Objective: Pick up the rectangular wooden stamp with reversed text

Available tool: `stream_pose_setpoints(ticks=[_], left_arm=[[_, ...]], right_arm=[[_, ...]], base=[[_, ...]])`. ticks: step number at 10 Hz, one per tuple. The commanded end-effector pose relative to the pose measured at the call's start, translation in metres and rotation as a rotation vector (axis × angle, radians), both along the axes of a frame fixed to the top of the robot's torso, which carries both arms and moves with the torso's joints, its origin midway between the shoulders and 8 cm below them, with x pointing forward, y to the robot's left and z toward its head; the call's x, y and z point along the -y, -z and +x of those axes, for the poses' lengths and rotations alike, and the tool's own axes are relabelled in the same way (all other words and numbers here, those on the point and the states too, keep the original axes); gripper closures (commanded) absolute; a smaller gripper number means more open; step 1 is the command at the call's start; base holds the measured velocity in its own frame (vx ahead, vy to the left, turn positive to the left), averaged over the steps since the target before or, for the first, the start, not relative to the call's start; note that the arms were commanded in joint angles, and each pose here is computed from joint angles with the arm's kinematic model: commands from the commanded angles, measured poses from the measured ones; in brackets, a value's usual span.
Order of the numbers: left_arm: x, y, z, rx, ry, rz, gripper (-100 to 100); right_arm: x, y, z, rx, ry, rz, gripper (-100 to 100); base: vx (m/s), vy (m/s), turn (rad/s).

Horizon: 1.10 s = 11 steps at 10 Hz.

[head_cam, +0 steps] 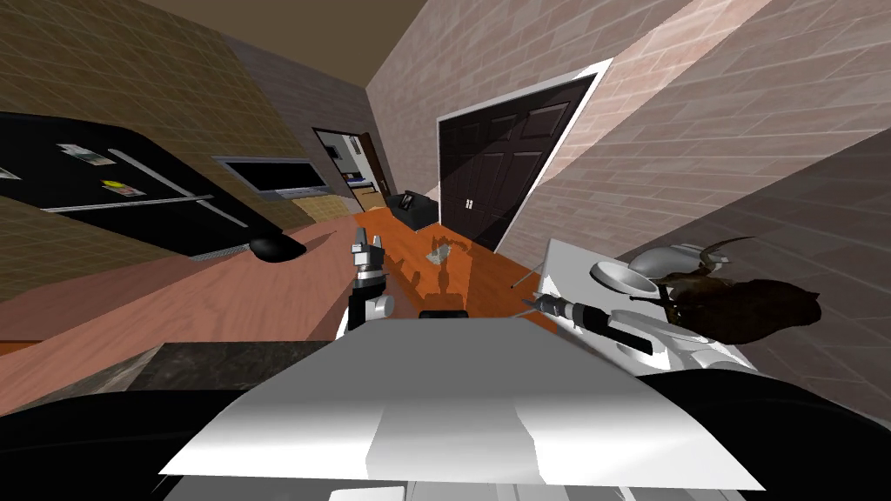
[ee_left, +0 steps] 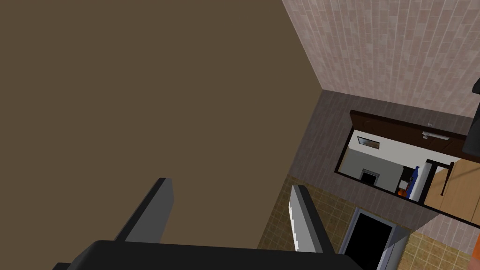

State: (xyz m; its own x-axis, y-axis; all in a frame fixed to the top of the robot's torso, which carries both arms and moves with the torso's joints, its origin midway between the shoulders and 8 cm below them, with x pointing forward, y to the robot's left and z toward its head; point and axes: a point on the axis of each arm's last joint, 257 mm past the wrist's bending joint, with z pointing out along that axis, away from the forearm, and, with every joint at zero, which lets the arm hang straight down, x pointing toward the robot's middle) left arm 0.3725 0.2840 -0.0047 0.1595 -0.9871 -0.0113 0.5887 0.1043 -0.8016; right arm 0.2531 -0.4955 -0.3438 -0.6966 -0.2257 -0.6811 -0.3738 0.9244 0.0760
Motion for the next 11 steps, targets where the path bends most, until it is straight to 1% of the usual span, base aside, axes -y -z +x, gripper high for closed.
stream_pose_setpoints(ticks=[1,2,3,4,7,8,9,11], left_arm=[[0.0,0.0,0.0,0.0,0.0,0.0,0],[0.0,0.0,0.0,0.0,0.0,0.0,0],[0.0,0.0,0.0,0.0,0.0,0.0,0],[0.0,0.0,0.0,0.0,0.0,0.0,0],[0.0,0.0,0.0,0.0,0.0,0.0,0],[0.0,0.0,0.0,0.0,0.0,0.0,0],[0.0,0.0,0.0,0.0,0.0,0.0,0],[0.0,0.0,0.0,0.0,0.0,0.0,0]], right_arm=[[0.025,0.004,-0.014,-0.05,-0.037,-0.083,-100],[0.029,0.001,-0.013,-0.053,-0.045,-0.096,-100],[0.047,0.002,-0.026,-0.094,-0.072,-0.154,-100],[0.05,-0.001,-0.024,-0.097,-0.08,-0.167,-100],[0.1,-0.008,-0.059,-0.221,-0.171,-0.326,-100],[0.103,-0.012,-0.057,-0.223,-0.179,-0.338,-100],[0.116,-0.015,-0.069,-0.265,-0.209,-0.379,-100],[0.135,-0.017,-0.097,-0.35,-0.266,-0.436,-100]], base=[[0.081,-0.009,0.117],[0.061,-0.018,0.071],[0.066,-0.02,0.11],[0.057,-0.02,0.043],[0.077,-0.04,0.101],[0.061,-0.049,0.016],[0.05,-0.04,0.028],[0.048,-0.061,0.011]])
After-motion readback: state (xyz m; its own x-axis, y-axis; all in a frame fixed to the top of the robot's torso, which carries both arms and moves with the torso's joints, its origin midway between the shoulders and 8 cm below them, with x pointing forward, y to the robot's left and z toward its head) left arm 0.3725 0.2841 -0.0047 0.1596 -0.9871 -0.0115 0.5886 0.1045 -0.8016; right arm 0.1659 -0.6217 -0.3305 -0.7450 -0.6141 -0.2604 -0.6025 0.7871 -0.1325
